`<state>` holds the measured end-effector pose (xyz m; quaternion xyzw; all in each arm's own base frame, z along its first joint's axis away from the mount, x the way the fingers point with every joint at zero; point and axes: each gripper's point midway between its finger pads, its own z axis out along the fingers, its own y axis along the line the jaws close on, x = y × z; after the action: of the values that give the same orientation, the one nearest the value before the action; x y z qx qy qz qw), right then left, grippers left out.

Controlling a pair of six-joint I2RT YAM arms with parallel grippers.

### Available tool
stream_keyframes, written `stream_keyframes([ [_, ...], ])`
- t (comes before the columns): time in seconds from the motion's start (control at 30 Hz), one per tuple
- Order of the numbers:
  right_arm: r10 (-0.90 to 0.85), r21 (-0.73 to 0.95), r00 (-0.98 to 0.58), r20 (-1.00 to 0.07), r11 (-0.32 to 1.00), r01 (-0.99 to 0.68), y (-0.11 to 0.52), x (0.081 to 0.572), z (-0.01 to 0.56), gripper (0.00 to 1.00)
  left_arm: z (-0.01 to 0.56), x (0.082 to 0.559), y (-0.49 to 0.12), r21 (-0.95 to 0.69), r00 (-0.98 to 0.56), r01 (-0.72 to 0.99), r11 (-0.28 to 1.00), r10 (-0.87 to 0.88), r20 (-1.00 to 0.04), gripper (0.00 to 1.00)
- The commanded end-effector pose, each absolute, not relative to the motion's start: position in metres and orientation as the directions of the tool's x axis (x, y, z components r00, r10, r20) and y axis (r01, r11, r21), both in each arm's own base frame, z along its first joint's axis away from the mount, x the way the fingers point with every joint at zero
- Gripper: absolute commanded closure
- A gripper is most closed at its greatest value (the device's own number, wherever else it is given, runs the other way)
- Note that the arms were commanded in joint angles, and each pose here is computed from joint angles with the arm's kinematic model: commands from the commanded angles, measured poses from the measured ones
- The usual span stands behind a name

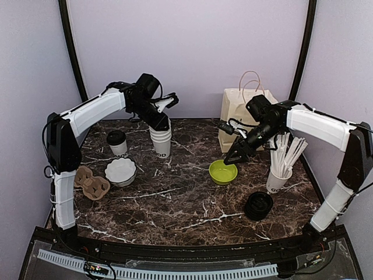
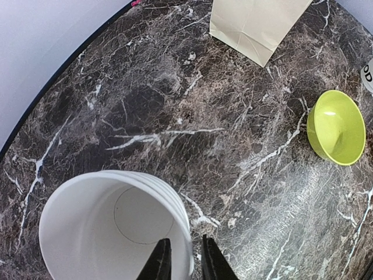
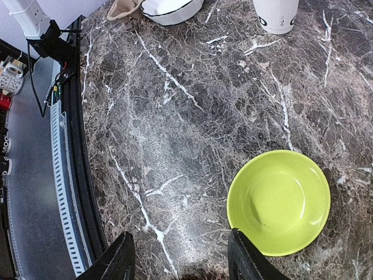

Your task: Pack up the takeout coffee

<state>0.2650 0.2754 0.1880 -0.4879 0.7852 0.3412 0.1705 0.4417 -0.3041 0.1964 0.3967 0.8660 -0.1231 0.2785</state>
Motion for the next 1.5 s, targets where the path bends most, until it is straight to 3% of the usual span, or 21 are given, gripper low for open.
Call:
stream_keyframes([
  [0.0,-0.633,0.354,-0.444,-0.635,0.273,-0.895,0.275,0.263,0.198,0.46,0.210,0.438,-0.305,0.016,-0.524,0.755,0.655,0.618,-0.587,0.80],
  [0.17,-0.633,0.358,-0.447,-0.632,0.273,-0.893,0.276,0.264,0.197,0.46,0.215,0.438,-0.303,0.025,-0.528,0.746,0.665,0.615,-0.586,1.00],
  [0.33,-0.632,0.362,-0.449,-0.632,0.272,-0.892,0.277,0.265,0.198,0.46,0.231,0.437,-0.299,0.085,-0.510,0.732,0.676,0.627,-0.588,1.00],
  [0.57,-0.635,0.369,-0.451,-0.627,0.267,-0.890,0.278,0.266,0.197,0.46,0.241,0.451,-0.253,0.375,-0.533,0.587,0.718,0.691,-0.488,1.00],
  [0.8,-0.636,0.382,-0.456,-0.622,0.261,-0.886,0.280,0.266,0.197,0.46,0.248,0.437,-0.283,0.224,-0.518,0.651,0.725,0.640,-0.568,1.00],
  [1.07,-0.633,0.370,-0.451,-0.629,0.266,-0.890,0.278,0.264,0.201,0.47,0.293,0.429,-0.281,0.303,-0.484,0.604,0.737,0.642,-0.595,1.00],
  [1.27,-0.645,0.344,-0.440,-0.625,0.278,-0.897,0.274,0.266,0.201,0.47,0.366,0.395,-0.258,0.362,-0.412,0.538,0.762,0.612,-0.675,1.00],
  [1.47,-0.685,0.267,-0.338,-0.645,0.213,-0.940,0.263,0.250,0.217,0.47,0.367,0.311,-0.310,0.219,-0.319,0.738,0.638,0.616,-0.720,1.00],
])
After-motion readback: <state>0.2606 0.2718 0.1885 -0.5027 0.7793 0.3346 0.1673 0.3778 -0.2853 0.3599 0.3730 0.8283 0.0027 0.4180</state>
